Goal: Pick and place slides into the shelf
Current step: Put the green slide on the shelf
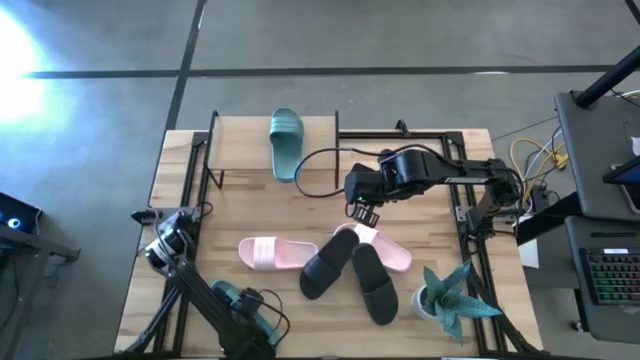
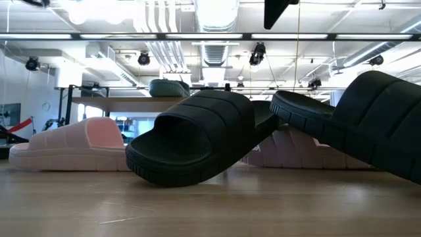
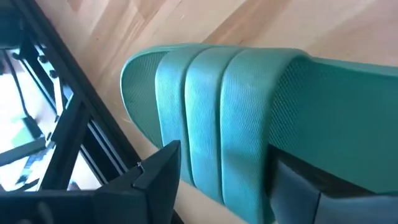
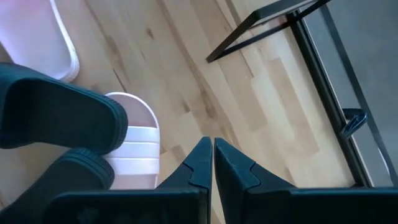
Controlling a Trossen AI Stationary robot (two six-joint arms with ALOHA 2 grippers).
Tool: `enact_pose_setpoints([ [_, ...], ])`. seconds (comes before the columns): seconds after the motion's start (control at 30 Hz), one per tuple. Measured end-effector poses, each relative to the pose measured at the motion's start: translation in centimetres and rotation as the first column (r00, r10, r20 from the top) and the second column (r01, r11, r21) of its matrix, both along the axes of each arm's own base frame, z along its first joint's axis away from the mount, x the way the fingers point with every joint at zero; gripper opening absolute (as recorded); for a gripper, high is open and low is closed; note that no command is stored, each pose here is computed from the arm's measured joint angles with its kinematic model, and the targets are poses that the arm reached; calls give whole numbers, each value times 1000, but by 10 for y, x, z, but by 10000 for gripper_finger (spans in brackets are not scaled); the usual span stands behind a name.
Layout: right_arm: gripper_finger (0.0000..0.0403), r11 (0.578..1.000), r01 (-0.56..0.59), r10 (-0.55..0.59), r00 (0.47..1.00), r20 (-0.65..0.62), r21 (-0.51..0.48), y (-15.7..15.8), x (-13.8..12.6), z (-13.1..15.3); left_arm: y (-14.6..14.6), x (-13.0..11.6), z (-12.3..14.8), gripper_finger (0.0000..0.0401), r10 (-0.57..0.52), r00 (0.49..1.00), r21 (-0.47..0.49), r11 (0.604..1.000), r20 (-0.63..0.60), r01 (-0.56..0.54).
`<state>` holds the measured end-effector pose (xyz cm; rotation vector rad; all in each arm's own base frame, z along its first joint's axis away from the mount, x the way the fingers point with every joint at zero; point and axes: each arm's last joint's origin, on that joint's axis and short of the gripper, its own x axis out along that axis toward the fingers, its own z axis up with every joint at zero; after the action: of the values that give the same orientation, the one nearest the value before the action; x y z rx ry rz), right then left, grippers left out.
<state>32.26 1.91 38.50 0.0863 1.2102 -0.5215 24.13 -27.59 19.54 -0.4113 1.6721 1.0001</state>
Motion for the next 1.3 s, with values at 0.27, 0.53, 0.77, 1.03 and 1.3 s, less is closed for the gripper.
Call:
enact_pose_setpoints([
  [0.27, 9, 1000, 14, -14, 1000, 0, -27, -5, 0, 0, 1, 0, -14, 110, -117, 991, 18, 993, -59, 118],
  [0.53, 9, 997, 51, -51, 999, 11, -52, -16, 1, 1, 10, -2, 13, 6, -256, 964, 49, 966, 69, 253],
  [0.77, 9, 972, 173, -154, 980, 124, -160, -21, -15, 19, 39, -5, 63, 1, -461, 838, 255, 882, 291, 396],
  [1.03, 9, 930, 328, -262, 908, 326, -166, -25, -61, 57, 115, 9, 94, 1, -756, 649, 548, 582, 90, 602],
  [1.3, 9, 896, 412, -309, 848, 430, -168, -29, -94, 72, 223, 3, 137, 0, -683, 714, 723, 416, -151, 551],
])
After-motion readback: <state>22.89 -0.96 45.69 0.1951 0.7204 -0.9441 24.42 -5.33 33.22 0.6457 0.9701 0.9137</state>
